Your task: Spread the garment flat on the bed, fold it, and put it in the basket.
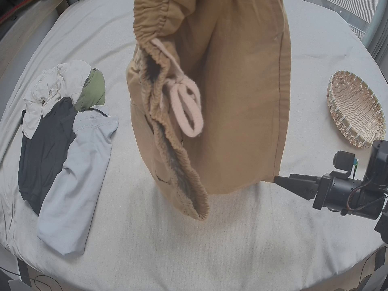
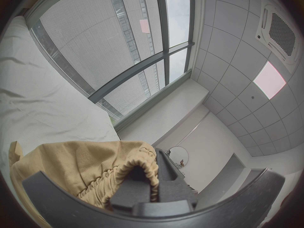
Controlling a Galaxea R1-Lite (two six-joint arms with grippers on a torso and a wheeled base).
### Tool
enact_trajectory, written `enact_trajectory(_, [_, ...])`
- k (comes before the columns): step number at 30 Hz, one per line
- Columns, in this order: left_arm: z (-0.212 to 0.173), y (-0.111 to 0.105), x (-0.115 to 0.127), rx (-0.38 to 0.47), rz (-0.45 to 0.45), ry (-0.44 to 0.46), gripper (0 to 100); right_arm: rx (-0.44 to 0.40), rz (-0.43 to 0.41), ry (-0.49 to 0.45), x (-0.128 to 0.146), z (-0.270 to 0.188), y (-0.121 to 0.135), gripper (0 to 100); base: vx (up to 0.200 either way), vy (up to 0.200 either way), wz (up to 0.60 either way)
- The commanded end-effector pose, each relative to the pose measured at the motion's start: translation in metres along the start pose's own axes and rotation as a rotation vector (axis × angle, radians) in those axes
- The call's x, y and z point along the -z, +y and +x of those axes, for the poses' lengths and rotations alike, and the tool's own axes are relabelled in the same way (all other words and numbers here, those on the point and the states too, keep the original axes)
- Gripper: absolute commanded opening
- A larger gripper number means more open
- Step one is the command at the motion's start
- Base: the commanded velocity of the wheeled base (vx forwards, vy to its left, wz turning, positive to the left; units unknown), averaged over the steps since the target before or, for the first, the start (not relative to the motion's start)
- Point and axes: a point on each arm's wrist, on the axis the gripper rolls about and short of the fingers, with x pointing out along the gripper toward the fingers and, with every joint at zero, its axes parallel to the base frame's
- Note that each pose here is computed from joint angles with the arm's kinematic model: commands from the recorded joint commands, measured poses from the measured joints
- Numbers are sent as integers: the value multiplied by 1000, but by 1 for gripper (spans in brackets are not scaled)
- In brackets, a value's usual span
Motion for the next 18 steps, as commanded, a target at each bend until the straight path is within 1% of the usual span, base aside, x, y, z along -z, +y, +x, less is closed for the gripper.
enact_trajectory(1, [0,0,0,1,0,0,0,3,14,76,15,19,-6,100,0,0,0])
enact_trajectory(5, [0,0,1,0,-1,1,0,-17,5,83,18,25,-4,100,0,0,0])
enact_trajectory(8, [1,1,1,-1,0,1,0,-39,-23,55,18,32,-4,100,0,0,0])
enact_trajectory(12, [4,2,1,-1,0,1,0,-61,-34,32,19,39,-4,100,0,0,0])
enact_trajectory(18, [8,4,1,-4,3,-4,0,-116,-55,-1,21,46,4,100,0,0,0])
